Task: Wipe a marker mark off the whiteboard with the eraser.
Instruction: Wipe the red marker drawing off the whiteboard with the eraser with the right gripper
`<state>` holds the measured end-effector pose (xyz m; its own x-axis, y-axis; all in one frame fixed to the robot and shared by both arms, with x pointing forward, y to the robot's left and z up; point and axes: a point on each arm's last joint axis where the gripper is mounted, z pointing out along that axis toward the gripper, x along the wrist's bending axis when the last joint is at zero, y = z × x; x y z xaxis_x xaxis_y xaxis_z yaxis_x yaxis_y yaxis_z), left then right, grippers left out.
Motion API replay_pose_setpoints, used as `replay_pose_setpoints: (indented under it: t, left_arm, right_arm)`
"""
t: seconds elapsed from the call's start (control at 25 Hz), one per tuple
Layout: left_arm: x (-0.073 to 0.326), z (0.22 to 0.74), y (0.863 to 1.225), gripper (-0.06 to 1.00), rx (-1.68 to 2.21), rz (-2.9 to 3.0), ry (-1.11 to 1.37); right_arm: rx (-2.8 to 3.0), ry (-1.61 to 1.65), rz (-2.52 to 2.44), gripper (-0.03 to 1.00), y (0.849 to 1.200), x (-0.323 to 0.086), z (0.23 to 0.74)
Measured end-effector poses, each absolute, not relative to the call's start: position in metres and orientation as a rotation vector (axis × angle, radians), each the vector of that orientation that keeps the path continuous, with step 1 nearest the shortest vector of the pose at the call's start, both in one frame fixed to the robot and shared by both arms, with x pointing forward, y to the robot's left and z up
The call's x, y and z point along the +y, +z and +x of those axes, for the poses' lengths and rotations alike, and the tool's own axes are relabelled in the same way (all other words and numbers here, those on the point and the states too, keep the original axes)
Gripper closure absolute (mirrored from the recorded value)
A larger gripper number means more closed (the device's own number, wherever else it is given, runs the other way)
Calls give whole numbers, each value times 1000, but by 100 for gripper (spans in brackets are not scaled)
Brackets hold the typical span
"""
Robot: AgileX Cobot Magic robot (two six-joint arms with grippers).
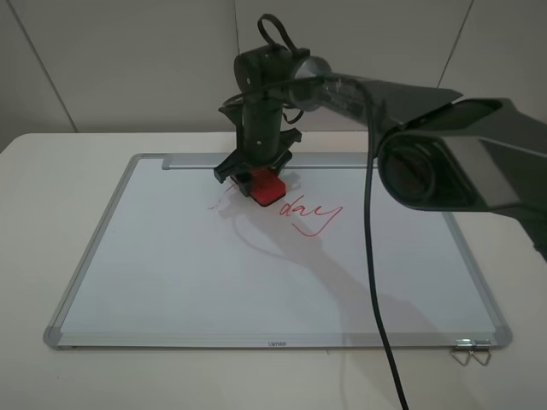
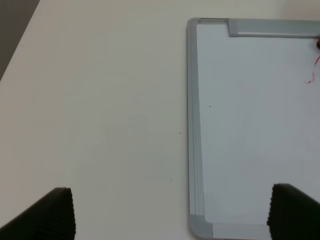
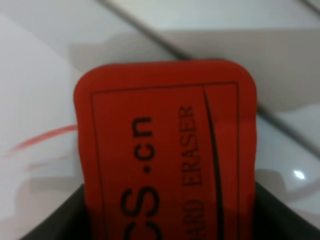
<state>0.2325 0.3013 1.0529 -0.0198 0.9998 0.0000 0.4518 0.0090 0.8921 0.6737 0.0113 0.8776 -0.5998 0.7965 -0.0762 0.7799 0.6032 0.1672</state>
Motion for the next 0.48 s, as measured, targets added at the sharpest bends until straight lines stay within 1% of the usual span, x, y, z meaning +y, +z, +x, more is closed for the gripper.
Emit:
replay_pose_setpoints:
  t: [0.08, 0.2, 0.32, 0.48]
  left_arm:
    - [301, 232, 1053, 17, 1564, 1533, 961]
    - [301, 232, 1053, 17, 1564, 1533, 961]
    - [301, 232, 1053, 17, 1564, 1533, 961]
    - [301, 232, 1053, 17, 1564, 1533, 961]
  right_arm:
    - [2722, 190, 1281, 46, 878, 28, 661]
    - [2755, 191, 1234, 46, 876, 42, 650]
    - [2758, 190, 1229, 46, 875, 44, 648]
    - [2736, 183, 1266, 46, 875, 32, 658]
